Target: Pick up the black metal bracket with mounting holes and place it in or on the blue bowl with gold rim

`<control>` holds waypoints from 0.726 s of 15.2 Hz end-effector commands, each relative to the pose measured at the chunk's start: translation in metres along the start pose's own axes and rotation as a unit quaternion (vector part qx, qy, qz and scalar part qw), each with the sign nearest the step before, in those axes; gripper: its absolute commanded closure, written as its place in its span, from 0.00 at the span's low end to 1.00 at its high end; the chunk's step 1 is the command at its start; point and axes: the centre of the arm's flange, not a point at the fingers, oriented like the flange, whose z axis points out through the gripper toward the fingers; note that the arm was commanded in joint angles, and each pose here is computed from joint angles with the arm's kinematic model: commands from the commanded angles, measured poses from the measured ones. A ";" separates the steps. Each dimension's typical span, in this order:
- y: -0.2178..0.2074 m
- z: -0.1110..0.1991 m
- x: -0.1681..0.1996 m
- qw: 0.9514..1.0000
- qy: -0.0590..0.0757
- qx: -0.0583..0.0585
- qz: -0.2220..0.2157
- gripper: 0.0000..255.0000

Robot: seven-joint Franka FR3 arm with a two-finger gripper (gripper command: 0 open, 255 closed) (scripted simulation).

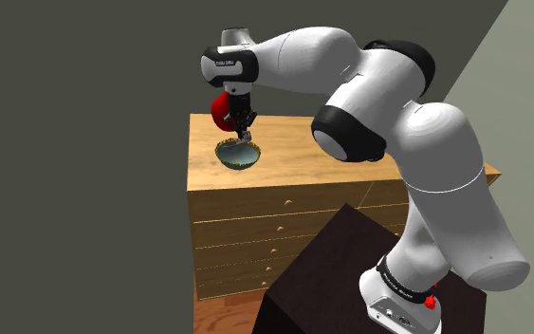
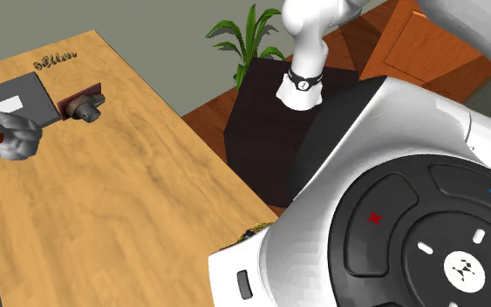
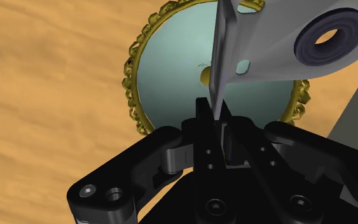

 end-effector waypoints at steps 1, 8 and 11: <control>-0.007 0.007 0.002 1.000 0.000 0.000 0.001 1.00; -0.010 0.043 0.006 1.000 0.000 0.000 0.001 1.00; -0.011 0.048 0.007 1.000 0.000 0.000 0.001 1.00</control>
